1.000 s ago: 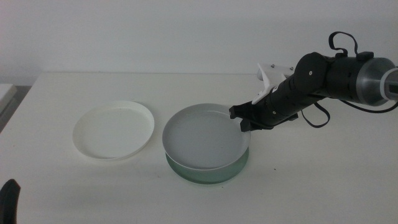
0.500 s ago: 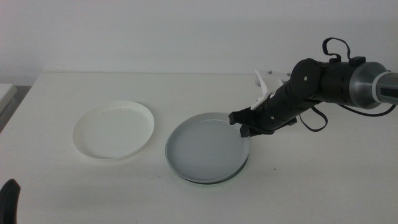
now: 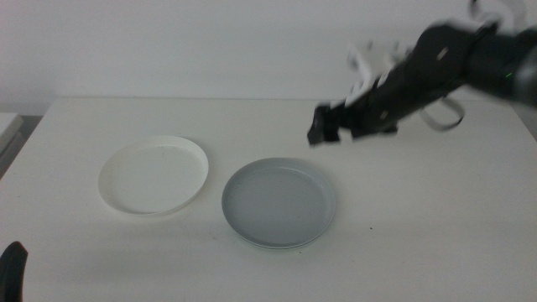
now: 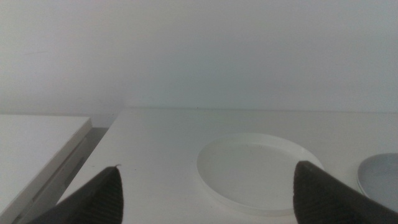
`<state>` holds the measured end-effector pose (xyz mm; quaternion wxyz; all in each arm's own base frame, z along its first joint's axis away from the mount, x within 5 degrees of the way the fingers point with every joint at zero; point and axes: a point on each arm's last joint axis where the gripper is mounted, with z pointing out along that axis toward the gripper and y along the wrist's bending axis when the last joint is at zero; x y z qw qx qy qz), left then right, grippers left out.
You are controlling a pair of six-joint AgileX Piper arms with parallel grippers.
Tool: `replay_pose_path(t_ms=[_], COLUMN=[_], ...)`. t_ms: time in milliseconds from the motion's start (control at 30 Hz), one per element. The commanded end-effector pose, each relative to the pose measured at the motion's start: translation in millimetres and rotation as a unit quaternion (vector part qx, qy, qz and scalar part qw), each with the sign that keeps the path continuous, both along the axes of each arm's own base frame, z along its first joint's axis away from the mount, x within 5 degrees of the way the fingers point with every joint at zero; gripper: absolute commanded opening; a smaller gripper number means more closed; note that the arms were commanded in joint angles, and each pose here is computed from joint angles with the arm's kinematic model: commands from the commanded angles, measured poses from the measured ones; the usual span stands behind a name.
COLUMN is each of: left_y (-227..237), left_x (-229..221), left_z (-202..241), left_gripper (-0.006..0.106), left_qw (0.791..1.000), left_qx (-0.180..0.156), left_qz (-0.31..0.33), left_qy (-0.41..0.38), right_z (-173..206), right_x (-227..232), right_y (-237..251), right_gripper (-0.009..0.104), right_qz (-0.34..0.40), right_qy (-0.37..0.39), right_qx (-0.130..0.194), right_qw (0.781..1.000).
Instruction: Stack the three bowls on top of each other.
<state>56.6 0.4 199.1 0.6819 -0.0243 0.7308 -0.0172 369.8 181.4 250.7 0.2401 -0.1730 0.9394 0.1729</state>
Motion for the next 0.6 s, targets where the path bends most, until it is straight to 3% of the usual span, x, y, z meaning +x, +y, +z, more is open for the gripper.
replay_pose_path(t_ms=[0, 267, 400, 567], left_y=[0, 0, 0, 0], left_x=[0, 0, 0, 0], left_z=[1, 1, 1, 1], left_gripper=[0.094, 0.094, 0.094, 0.094], left_qw=[1.0, 1.0, 1.0, 1.0], left_qx=[-0.004, -0.004, -0.004, -0.004], left_qz=[0.002, 0.002, 0.002, 0.002], left_qy=[-0.006, -0.006, -0.006, -0.006], right_z=[50, 172, 199, 194], right_x=[-15, -113, -156, -203], right_y=[-10, -39, -56, -76], right_gripper=[0.088, 0.088, 0.088, 0.088], right_qz=[0.041, 0.163, 0.177, 0.169], right_qy=[-0.054, -0.203, -0.243, -0.27], right_qx=[-0.008, 0.026, 0.029, 0.038], right_qw=[0.998, 0.965, 0.953, 0.947])
